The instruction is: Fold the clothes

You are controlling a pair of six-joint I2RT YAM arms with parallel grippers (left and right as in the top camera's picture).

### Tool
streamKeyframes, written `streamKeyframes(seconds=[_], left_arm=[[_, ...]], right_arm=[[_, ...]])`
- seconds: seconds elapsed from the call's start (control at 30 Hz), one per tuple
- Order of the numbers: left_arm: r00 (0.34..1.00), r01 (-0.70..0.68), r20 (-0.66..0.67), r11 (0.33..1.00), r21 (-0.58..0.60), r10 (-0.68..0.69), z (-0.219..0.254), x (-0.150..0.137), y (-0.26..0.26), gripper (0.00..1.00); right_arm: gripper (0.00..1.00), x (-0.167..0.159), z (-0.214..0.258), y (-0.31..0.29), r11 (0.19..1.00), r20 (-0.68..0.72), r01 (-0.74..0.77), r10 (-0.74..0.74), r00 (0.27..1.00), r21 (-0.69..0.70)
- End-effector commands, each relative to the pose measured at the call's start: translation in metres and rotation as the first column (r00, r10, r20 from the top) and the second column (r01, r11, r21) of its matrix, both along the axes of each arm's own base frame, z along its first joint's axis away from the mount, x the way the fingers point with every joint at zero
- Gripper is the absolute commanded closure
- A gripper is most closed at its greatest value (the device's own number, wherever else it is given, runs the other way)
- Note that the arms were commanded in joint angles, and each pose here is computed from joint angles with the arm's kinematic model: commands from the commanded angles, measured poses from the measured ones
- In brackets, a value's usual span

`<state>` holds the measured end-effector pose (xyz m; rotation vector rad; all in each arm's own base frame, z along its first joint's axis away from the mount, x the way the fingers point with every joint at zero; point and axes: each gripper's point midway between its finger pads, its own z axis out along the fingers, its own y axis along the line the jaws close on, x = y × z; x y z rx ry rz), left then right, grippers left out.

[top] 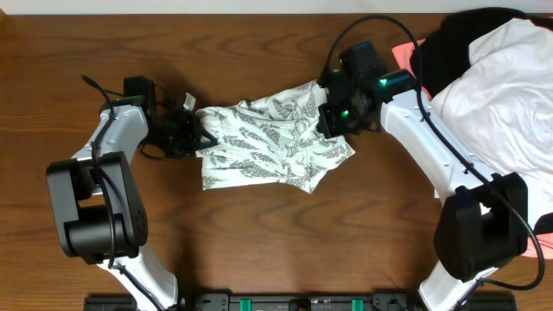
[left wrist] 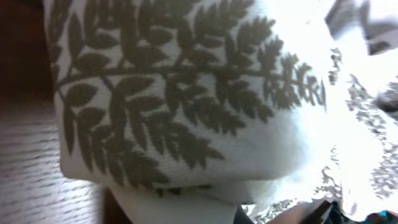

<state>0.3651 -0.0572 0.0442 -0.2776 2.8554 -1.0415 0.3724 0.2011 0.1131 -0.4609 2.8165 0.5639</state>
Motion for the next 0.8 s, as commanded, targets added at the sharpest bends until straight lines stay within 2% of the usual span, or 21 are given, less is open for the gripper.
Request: streamKeyframes(seconds=[0.0,0.13,0.17,0.3,0.37,0.43,0.53,0.57,0.63,0.7,0.77], left_arm=[[1.0,-0.006,-0.003,0.997,0.076,0.006,0.0,-0.004,0.012,0.94],[1.0,-0.006,-0.024,0.994,0.112,0.009,-0.004,-0.008,0.017,0.94],[1.0,-0.005,-0.024,0.994,0.112,0.008,-0.004,-0.008,0.017,0.94],[1.0,-0.004,-0.023,0.994,0.113,0.007,-0.004,-0.008,0.017,0.94],[1.0,-0.003,-0.023,0.993,0.114,0.006,-0.004,-0.008,0.017,0.94],[1.0,-0.003,-0.023,0.993,0.114,0.006,-0.004,-0.008,0.017,0.94],[1.0,-0.003,-0.023,0.994,0.114,0.006,-0.004,-0.008,0.017,0.94],[1.0,-0.003,-0.023,0.994,0.114,0.006,-0.004,-0.008,0.017,0.94],[1.0,-0.003,-0.023,0.994,0.114,0.006,-0.004,-0.008,0.017,0.94],[1.0,-0.003,-0.024,0.994,0.114,0.006,-0.004,-0.008,0.017,0.94],[1.0,-0.003,-0.024,0.993,0.114,0.006,-0.004,-0.008,0.017,0.94]], right_arm=[[0.99,0.005,-0.005,-0.018,0.996,0.0,0.063,-0.063,0.998,-0.063],[0.96,0.005,-0.011,-0.038,0.982,-0.009,0.128,-0.13,0.991,-0.138],[0.87,0.005,-0.013,-0.04,0.981,-0.011,0.132,-0.135,0.991,-0.144],[0.78,0.004,-0.019,-0.05,0.97,-0.008,0.15,-0.154,0.988,-0.19],[0.62,0.005,-0.021,-0.058,0.958,0.004,0.173,-0.177,0.984,-0.23],[0.59,0.006,-0.021,-0.064,0.948,0.016,0.185,-0.187,0.982,-0.26],[0.62,0.007,-0.021,-0.065,0.947,0.02,0.187,-0.188,0.982,-0.263],[0.67,0.007,-0.021,-0.063,0.949,0.022,0.185,-0.186,0.982,-0.255],[0.86,0.008,-0.019,-0.052,0.966,0.018,0.161,-0.161,0.987,-0.205],[0.99,0.005,-0.013,-0.024,0.995,0.005,0.058,-0.058,0.998,-0.08],[0.99,-0.001,-0.002,0.008,0.997,0.006,-0.039,0.039,0.999,0.06]])
